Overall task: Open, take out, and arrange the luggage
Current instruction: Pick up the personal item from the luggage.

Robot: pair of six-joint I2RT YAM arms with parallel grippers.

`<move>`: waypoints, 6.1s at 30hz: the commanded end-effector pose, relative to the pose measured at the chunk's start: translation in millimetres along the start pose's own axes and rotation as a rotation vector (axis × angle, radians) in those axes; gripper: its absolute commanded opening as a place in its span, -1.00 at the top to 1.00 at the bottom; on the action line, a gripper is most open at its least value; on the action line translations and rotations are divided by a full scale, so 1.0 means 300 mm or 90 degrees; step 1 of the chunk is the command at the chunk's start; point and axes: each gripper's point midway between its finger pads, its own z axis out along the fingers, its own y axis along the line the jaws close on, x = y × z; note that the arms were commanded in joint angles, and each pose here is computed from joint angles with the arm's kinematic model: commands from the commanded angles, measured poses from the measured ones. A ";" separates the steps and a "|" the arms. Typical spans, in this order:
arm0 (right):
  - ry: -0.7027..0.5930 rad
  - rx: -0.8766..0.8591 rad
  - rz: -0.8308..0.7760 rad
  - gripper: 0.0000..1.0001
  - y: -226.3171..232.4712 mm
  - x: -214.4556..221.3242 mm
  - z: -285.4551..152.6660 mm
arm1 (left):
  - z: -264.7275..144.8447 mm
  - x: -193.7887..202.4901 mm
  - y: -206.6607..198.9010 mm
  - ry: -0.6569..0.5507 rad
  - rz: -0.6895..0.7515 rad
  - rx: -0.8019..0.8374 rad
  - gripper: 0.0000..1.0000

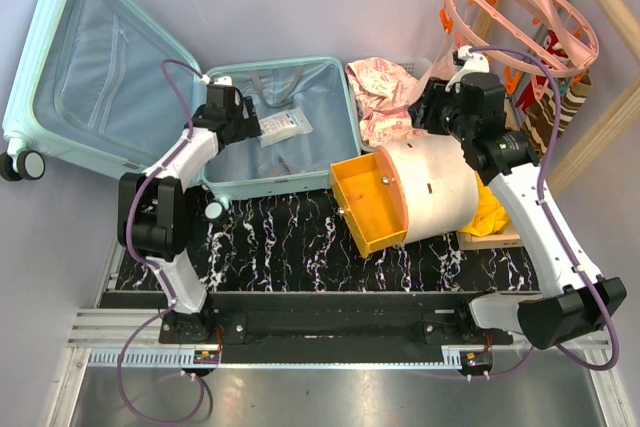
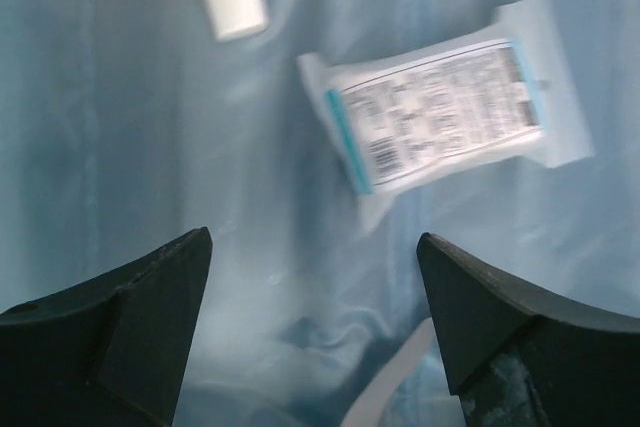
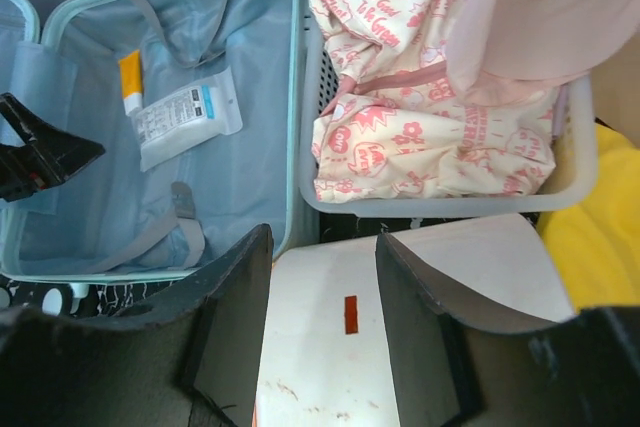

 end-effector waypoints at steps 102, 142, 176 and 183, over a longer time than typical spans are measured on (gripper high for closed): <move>-0.055 0.099 -0.011 -0.15 -0.057 -0.143 0.049 | 0.569 -0.067 0.351 0.061 -0.275 -0.197 -0.29; -0.149 0.189 -0.026 -0.21 -0.131 -0.258 -0.074 | 0.541 0.123 0.368 0.178 -0.381 -0.287 -0.06; -0.129 0.123 -0.024 -0.24 -0.070 -0.244 -0.028 | 0.206 0.180 0.033 0.170 -0.306 -0.030 0.97; -0.115 0.101 -0.015 -0.23 -0.051 -0.222 -0.022 | 0.098 0.197 -0.043 0.174 -0.260 0.014 0.86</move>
